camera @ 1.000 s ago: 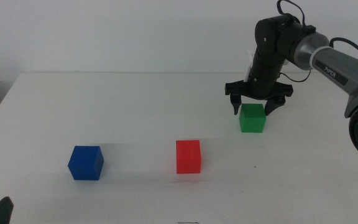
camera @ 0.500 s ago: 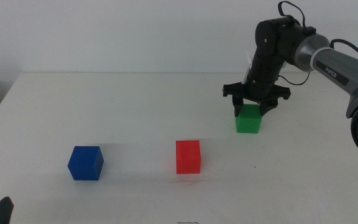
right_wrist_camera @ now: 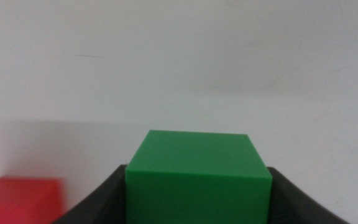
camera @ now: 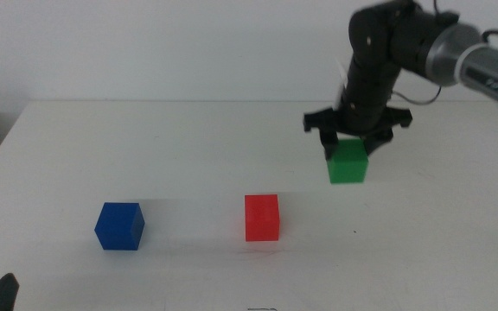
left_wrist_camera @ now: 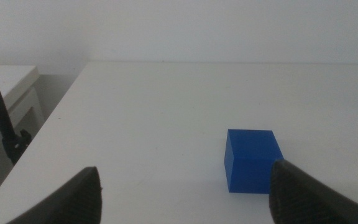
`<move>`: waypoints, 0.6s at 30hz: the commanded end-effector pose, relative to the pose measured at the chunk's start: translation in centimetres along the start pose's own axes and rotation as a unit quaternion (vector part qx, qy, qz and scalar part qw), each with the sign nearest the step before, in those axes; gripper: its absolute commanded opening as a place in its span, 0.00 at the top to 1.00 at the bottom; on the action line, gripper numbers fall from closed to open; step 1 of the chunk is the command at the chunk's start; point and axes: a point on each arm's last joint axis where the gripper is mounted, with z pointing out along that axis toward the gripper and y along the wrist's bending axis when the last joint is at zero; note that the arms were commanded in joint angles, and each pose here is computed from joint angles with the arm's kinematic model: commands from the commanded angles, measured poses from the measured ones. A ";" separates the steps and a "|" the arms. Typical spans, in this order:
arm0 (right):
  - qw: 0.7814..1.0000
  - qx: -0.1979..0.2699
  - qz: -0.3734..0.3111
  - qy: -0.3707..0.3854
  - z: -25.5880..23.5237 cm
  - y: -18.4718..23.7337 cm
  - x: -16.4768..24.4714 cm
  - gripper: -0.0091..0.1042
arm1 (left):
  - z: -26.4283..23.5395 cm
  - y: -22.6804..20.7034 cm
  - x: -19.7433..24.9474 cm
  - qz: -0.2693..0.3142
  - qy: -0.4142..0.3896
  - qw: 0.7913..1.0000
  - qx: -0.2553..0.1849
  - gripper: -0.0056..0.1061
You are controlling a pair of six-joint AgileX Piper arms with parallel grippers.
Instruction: Stack red cubes first, then green, then blue cubes in a specific spot.
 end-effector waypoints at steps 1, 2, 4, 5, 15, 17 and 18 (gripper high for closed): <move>0.999 -0.008 0.000 -0.040 -6.6 0.7 1.4 0.93 | -0.2 0.0 -0.9 -0.008 -0.050 0.999 0.003 0.15; 0.999 -0.015 -0.004 -0.048 -7.5 1.4 1.9 0.93 | -0.2 0.0 -0.9 -0.008 -0.050 0.999 0.003 0.15; 0.998 -0.024 -0.008 -0.061 -8.9 2.9 2.9 0.93 | -0.2 0.0 -0.9 -0.008 -0.050 0.999 0.003 0.15; 0.997 -0.026 -0.007 -0.065 -9.3 3.7 3.4 0.93 | -0.2 0.0 -0.9 -0.008 -0.050 0.999 0.003 0.15; 0.998 -0.033 0.006 -0.059 -8.6 9.4 6.3 0.93 | -0.2 0.0 -0.9 -0.008 -0.050 0.999 0.003 0.15; 0.998 -0.029 0.010 -0.058 -8.3 9.8 6.5 0.93 | -0.2 0.0 -0.9 -0.008 -0.050 0.999 0.003 0.15; 0.998 -0.029 0.010 -0.059 -8.2 10.1 6.7 0.93 | -0.2 0.0 -0.9 -0.008 -0.050 0.999 0.003 0.15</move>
